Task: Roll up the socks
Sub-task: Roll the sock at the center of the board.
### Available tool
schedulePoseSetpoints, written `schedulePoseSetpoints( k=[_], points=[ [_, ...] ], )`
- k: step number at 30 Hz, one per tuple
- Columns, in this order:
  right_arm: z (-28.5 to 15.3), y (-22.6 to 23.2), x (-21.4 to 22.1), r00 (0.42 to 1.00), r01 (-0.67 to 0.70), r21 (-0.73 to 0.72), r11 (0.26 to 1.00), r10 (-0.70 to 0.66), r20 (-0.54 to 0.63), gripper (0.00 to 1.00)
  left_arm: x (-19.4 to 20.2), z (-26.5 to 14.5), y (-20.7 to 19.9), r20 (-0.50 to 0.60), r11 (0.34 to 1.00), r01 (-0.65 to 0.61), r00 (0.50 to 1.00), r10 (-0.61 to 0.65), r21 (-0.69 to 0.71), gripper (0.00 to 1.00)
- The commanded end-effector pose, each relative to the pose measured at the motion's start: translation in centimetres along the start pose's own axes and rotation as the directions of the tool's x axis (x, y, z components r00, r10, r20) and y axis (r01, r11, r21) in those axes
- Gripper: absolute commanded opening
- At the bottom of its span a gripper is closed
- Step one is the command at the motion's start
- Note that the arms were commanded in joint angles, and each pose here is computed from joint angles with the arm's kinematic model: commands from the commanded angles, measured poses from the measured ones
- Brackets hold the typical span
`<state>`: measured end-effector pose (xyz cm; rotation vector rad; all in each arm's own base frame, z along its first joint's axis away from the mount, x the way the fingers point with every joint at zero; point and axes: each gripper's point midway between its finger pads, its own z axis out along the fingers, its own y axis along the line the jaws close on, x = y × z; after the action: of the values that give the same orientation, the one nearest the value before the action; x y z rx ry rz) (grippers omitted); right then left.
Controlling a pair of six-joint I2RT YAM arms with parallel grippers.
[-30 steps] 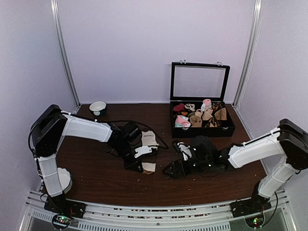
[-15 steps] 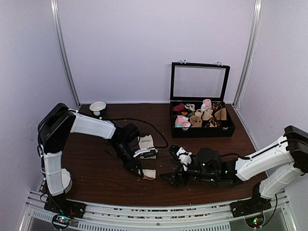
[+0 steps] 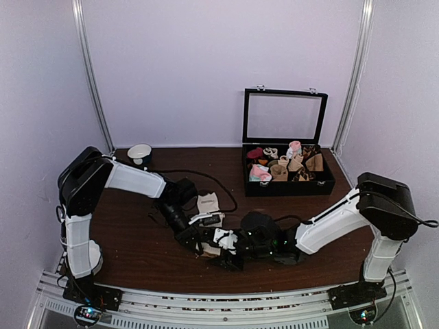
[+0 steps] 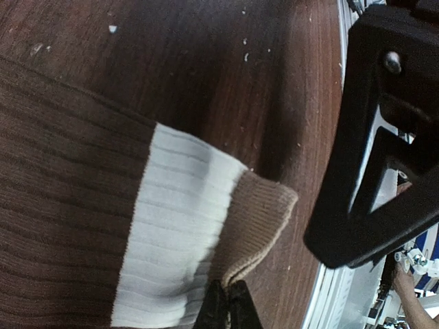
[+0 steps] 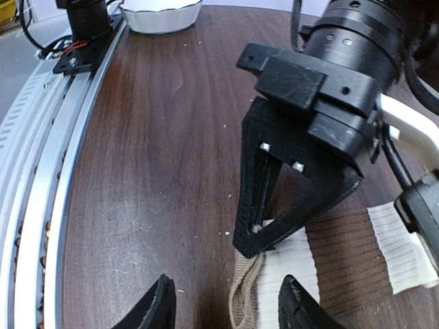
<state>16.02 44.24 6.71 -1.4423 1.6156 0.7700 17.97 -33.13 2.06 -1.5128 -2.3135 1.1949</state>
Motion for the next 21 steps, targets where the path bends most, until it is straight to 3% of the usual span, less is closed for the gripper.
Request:
schedulePoseSetpoints(
  k=[1,10,17,21],
  points=[
    [1.0,0.7,1.1,0.996,0.072,-0.050,0.996,-0.074,-0.046,0.47,-0.1,-0.2,0.6,0.009,1.000,0.008,1.000,-0.008,-0.005,0.00],
    [1.6,-1.8,2.9,0.993,0.090,0.091,0.992,-0.082,-0.088,0.35,-0.1,-0.2,0.6,0.002,1.000,0.004,1.000,-0.004,-0.004,0.00],
    [1.8,-2.6,2.8,0.995,0.065,0.116,0.991,-0.056,-0.080,0.30,0.0,-0.3,0.6,-0.004,1.000,-0.002,1.000,0.002,-0.006,0.00],
    [1.8,-2.2,3.0,0.996,0.041,0.077,0.996,-0.035,-0.083,0.08,0.0,-0.3,0.6,-0.004,1.000,-0.001,1.000,0.001,-0.007,0.00]
  ],
)
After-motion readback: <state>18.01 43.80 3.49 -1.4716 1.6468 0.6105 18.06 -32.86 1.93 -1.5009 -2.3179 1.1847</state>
